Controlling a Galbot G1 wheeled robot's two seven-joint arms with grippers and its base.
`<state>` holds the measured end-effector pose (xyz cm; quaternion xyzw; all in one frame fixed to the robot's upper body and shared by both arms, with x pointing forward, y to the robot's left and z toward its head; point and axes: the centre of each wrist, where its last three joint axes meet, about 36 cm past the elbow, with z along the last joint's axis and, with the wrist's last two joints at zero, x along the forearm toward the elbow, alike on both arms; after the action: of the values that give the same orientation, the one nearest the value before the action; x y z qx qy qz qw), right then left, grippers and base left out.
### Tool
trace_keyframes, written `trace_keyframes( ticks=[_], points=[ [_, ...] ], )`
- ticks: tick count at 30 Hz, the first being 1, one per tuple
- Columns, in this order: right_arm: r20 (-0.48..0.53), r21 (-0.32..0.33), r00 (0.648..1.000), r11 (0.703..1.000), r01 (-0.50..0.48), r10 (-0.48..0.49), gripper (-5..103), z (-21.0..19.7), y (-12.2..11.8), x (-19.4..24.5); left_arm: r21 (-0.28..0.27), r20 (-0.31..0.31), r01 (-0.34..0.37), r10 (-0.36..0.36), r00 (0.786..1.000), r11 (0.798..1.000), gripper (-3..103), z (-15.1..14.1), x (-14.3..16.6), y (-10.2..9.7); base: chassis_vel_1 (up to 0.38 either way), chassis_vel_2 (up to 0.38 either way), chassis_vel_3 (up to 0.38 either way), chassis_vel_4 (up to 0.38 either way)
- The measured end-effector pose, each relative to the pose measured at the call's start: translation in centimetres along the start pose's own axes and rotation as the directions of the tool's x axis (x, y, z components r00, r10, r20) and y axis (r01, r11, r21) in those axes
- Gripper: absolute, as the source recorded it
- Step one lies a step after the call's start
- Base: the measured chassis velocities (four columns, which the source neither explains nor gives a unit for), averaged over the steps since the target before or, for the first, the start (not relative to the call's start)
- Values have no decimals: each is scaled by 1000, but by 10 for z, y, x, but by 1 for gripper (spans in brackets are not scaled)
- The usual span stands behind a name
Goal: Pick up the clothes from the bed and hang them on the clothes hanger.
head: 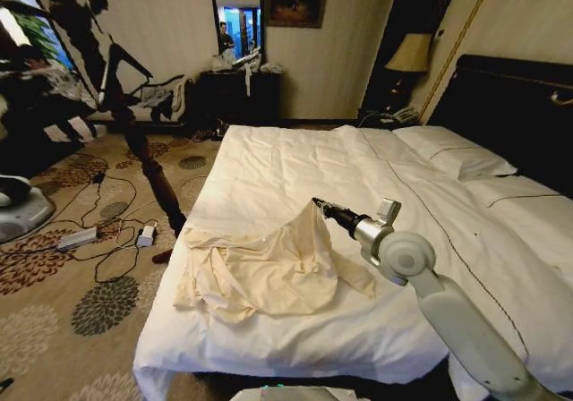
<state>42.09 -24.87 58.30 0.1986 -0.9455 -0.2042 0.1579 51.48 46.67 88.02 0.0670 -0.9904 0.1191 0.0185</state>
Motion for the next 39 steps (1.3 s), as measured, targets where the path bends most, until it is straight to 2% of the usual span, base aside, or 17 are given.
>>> trace_keyframes(
  ticks=[1,3,4,5,6,7,8,10,15,19,22,24,28,31,34,38,39],
  points=[
    [0,0,1000,1000,0,0,0,0,0,0,0,0,0,0,1000,1000,100,0,0,0,0,0,0,0],
    [5,0,1000,1000,0,0,0,-2,0,0,17,-10,-29,29,1000,999,100,-10,-28,-12,0,0,0,0],
    [12,-3,1000,1000,0,0,0,-4,1,1,25,-12,-47,47,999,999,100,-22,-51,-29,0,0,0,0],
    [16,-5,1000,1000,-1,2,0,-5,1,3,24,-13,-53,53,999,998,100,-27,-61,-39,0,0,0,0],
    [21,-6,1000,1000,-6,6,0,-6,0,5,17,-20,-50,51,999,999,100,-29,-72,-50,0,0,0,0],
    [21,-6,1000,1000,-6,6,0,-6,0,5,17,-20,-50,51,999,999,100,-29,-72,-50,0,0,0,0],
    [24,-4,1000,1000,-13,13,0,-7,-2,8,8,-31,-42,43,999,999,100,-29,-78,-58,0,0,0,0],
    [37,-2,999,1000,-31,31,0,-11,-6,15,-10,-71,-14,13,997,1000,100,-26,-87,-67,0,0,0,0],
    [51,-3,998,999,-46,46,0,-16,-11,21,-46,-80,27,-31,996,999,100,-19,-89,-62,0,0,0,0],
    [59,-6,997,999,-49,49,0,-17,-12,22,-73,-34,56,-59,998,996,100,-25,-85,-55,0,0,0,0],
    [60,-7,997,999,-47,47,0,-17,-12,22,-72,-8,52,-53,999,996,100,-29,-84,-55,0,0,0,0],
    [56,-9,998,999,-40,41,0,-16,-11,20,-68,24,26,-24,999,997,100,-33,-77,-59,0,0,0,0],
    [50,-10,998,999,-36,37,0,-14,-10,19,-73,41,19,-16,999,997,100,-35,-72,-62,0,0,0,0],
    [46,-10,998,999,-35,36,0,-13,-9,19,-79,35,48,-45,998,996,100,-33,-78,-56,0,0,0,0],
    [44,-9,998,999,-33,34,0,-12,-9,18,-131,22,104,-102,995,986,100,-17,-99,-43,0,0,0,0],
    [45,-9,999,1000,-30,31,0,-12,-8,19,-131,-6,110,-112,994,985,100,-4,-114,-43,0,0,0,0],
    [46,-9,998,1000,-30,30,0,-13,-8,20,-127,-16,105,-108,994,986,103,-1,-118,-44,0,0,0,0]
  ],
)
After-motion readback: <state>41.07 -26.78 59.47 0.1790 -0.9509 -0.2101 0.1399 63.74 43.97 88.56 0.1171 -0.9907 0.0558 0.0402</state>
